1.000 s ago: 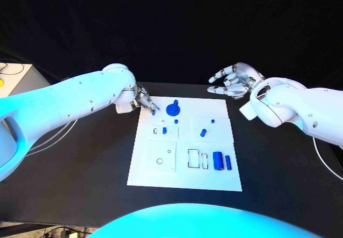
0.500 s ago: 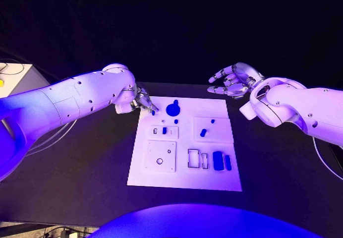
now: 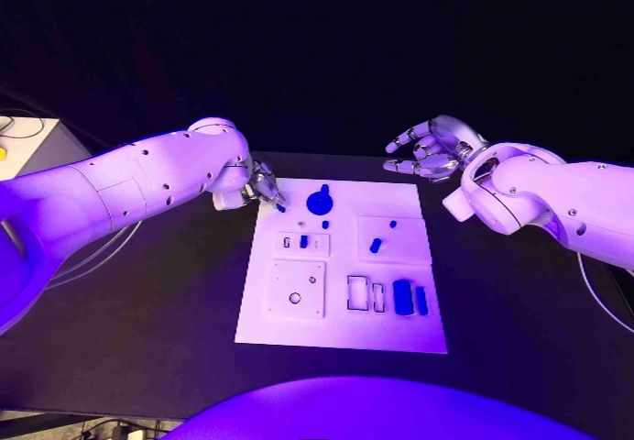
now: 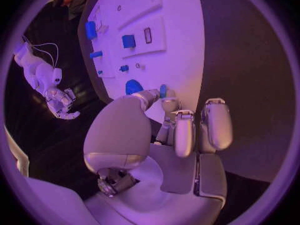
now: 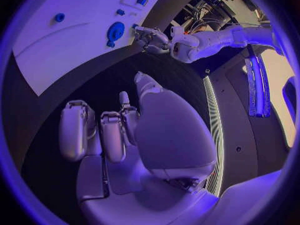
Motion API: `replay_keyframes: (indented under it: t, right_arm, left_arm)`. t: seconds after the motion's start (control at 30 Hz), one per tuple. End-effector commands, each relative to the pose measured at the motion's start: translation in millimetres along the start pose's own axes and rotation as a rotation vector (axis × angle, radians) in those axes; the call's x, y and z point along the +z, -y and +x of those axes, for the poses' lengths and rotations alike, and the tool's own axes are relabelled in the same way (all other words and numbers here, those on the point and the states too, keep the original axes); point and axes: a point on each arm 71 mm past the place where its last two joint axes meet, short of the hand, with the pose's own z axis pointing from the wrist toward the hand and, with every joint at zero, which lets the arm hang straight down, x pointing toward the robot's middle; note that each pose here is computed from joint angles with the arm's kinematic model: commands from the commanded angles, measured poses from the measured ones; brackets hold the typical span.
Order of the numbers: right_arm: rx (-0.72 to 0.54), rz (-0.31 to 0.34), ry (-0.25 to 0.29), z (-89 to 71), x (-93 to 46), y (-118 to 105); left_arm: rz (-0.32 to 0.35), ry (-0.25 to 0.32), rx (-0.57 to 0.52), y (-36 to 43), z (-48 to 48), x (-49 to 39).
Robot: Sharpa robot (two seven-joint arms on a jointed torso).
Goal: Assemble the parts on the task board
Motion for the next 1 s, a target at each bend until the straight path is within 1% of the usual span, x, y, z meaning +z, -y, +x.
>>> replay_keyframes:
  t: [0.03, 0.3, 0.5, 0.63, 0.83, 1.0]
  right_arm:
    - [-0.003, -0.009, -0.015, 1.4, 0.2, -0.9]
    - [-0.003, -0.009, -0.015, 1.5, 0.4, -0.8]
    - [-0.003, -0.008, -0.015, 1.3, 0.5, -0.5]
    - [-0.003, -0.007, -0.014, 0.8, 0.3, -0.1]
    - [-0.005, -0.002, -0.007, -1.5, 0.1, 2.0]
    - [-0.006, -0.002, 0.002, -3.7, 0.2, 3.6]
  left_arm:
    - [0.022, -0.022, -0.022, 2.4, 2.3, -0.1]
    - [0.035, -0.014, -0.043, 1.5, 1.6, -0.8]
    - [0.065, 0.005, -0.119, 0.0, 2.3, -5.4]
    - [0.087, 0.015, -0.166, -1.3, 5.9, -12.7]
    - [0.121, 0.042, -0.213, -3.3, 14.4, -29.1]
    - [0.146, 0.074, -0.213, -2.9, 23.5, -41.8]
